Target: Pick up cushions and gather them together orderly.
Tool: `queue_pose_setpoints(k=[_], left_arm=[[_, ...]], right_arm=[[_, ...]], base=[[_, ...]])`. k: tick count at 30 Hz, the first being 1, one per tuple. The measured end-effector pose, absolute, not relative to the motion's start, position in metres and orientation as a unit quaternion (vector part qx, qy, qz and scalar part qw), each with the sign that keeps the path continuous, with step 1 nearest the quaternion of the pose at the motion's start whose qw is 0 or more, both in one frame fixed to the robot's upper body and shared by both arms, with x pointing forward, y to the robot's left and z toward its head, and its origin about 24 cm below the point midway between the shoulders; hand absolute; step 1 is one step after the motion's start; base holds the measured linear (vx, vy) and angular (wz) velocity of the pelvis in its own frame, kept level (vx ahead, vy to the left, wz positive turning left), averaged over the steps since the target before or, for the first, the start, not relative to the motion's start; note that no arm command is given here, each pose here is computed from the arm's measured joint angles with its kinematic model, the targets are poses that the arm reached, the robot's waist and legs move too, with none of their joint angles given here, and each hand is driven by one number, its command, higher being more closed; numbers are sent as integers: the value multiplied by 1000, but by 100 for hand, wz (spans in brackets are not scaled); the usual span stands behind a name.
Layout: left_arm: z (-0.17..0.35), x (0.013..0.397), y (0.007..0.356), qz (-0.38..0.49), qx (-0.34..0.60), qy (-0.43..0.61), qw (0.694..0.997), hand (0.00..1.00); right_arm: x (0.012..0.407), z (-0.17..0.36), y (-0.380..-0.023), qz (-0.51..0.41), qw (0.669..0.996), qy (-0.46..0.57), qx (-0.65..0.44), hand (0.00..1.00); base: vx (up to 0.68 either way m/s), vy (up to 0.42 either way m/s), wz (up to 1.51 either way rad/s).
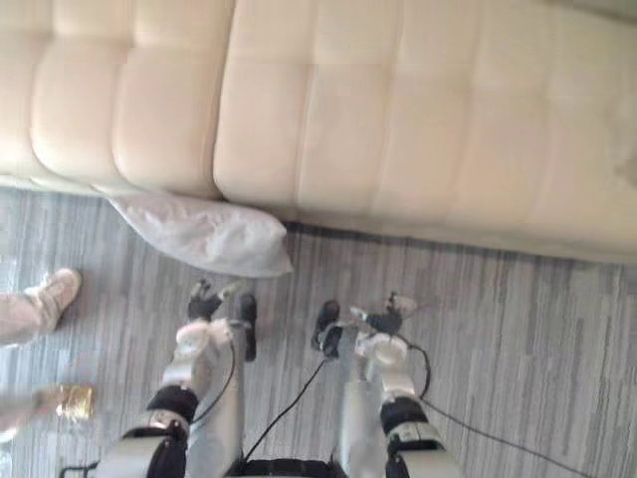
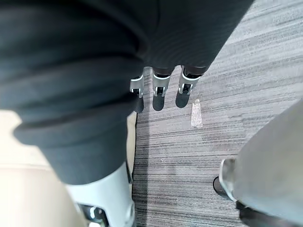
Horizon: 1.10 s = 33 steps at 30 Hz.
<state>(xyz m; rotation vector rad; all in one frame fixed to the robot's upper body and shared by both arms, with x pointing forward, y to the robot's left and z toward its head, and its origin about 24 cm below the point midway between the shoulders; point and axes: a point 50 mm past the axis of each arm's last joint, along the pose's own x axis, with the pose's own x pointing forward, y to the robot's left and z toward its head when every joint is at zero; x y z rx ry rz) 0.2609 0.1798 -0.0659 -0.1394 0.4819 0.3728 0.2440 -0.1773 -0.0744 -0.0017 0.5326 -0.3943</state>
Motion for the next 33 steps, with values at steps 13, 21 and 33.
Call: queue_pose_setpoints(k=[13,21,33], left_arm=[[-143,152,171,153,-35,432,888,0],[-149,137,170,143,-29,453,879,0],[-144,149,161,118,-23,434,893,0]], right_arm=[[132,-142,-181,-202,876,438,2,0],[122,-147,-178,-194,868,457,5,0],[152,-137,-188,-194,883,427,-14,0]], base=[[164,37,-5],[64,40,6],[-70,52,57]])
